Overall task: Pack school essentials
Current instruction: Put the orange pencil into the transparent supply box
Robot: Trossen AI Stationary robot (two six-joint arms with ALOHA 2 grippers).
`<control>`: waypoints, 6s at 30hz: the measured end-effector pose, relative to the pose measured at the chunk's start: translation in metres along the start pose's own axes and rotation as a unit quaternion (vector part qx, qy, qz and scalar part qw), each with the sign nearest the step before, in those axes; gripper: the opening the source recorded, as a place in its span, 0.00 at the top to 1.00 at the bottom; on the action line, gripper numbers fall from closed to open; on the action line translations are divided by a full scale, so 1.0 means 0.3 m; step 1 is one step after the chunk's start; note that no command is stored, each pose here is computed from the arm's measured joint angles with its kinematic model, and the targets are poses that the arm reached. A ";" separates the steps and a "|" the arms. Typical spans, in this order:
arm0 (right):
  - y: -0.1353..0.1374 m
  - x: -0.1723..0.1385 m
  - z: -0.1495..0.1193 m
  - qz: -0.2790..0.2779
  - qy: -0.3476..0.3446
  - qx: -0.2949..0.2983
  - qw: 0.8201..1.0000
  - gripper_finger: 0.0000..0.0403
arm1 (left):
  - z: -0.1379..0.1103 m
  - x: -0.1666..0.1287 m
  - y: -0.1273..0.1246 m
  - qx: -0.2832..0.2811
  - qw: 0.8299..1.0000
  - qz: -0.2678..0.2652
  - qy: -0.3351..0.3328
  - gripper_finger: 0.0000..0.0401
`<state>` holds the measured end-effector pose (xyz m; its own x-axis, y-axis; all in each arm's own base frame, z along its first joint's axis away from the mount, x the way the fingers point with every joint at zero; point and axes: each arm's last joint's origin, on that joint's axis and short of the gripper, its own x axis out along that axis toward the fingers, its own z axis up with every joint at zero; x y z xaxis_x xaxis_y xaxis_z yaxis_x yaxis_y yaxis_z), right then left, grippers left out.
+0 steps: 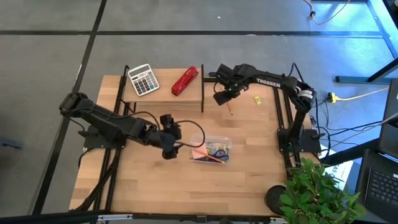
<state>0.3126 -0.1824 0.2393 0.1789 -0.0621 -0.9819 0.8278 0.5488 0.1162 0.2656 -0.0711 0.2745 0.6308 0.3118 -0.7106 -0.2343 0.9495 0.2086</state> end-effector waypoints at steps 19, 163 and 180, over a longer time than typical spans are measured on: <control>-0.130 0.190 0.013 0.013 -0.071 0.040 0.997 0.76 | 0.017 0.039 0.078 -0.034 0.999 0.032 0.010 0.02; 0.258 0.017 -0.048 0.089 0.023 -0.134 0.987 0.99 | 0.014 0.040 0.082 -0.034 0.999 0.034 0.015 0.02; 0.257 0.048 -0.053 0.092 0.013 -0.175 0.980 0.58 | 0.014 0.040 0.082 -0.033 0.999 0.035 0.016 0.02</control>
<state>0.3706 -0.1277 0.2317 0.2905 0.0847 -0.9531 0.5480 0.8018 0.2383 0.2706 -0.0438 0.2739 0.5883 0.3744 -0.7168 -0.3256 0.9210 0.2138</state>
